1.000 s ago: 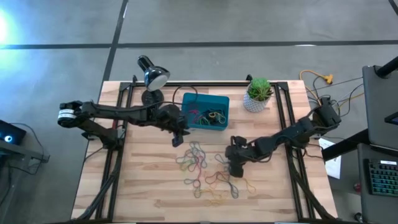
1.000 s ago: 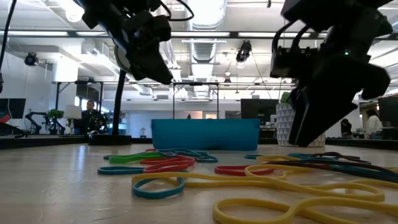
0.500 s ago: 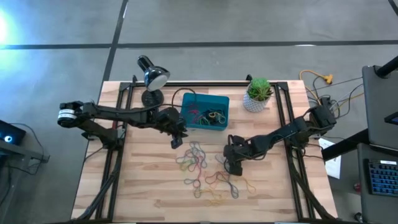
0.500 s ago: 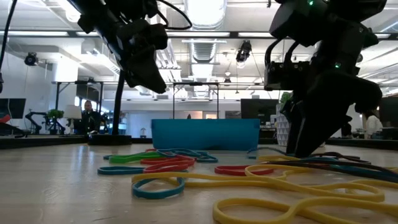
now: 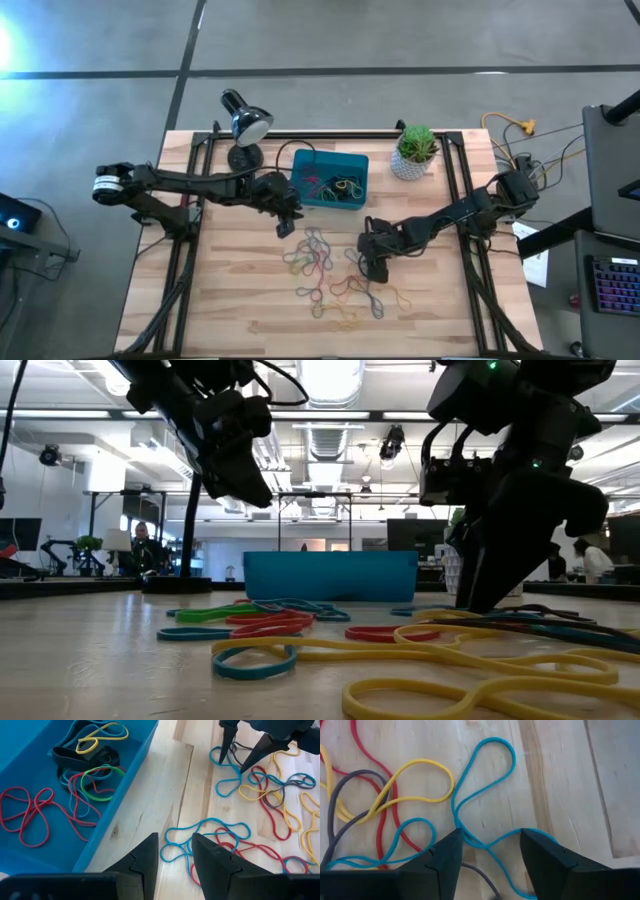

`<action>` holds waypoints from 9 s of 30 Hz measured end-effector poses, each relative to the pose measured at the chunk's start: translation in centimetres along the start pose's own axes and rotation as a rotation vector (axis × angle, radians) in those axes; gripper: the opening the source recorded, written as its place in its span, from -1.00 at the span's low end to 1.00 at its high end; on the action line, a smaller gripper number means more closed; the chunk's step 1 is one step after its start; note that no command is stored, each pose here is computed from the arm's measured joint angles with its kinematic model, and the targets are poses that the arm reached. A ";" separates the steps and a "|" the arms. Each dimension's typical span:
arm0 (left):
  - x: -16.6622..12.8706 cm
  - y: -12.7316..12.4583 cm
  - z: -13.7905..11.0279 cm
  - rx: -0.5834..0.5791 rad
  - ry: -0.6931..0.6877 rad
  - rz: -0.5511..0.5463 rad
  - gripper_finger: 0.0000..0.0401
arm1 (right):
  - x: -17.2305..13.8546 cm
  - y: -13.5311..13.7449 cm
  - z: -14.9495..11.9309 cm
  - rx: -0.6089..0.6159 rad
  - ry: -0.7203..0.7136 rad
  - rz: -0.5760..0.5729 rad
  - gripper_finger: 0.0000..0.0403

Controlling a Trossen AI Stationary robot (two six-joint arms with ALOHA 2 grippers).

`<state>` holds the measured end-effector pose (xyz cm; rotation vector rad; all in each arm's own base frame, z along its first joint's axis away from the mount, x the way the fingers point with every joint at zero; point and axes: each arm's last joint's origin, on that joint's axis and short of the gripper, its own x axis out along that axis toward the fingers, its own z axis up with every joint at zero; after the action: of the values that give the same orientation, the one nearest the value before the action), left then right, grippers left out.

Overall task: Pick and place rubber bands into bin
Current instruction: Put the blue rubber band into the blue bin, then put the right red rubber band into the blue bin

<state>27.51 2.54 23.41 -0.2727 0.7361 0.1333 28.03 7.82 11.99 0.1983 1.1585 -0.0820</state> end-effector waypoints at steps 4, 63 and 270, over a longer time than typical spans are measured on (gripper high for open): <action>0.0 0.0 0.0 0.000 0.000 0.000 -0.49 | 0.3 -0.1 -0.2 0.018 0.019 -0.011 -0.20; 0.0 -0.2 0.0 0.004 -0.005 -0.009 -0.49 | -14.8 -2.5 6.1 0.132 -0.556 -0.370 -0.96; -2.5 3.4 3.7 0.068 -0.464 0.279 -1.00 | -10.2 1.6 4.8 0.034 -0.315 -0.063 -0.71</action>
<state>27.35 6.78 27.07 -0.0660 0.3120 0.4204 28.51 8.06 23.38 0.1722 0.8501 -0.1823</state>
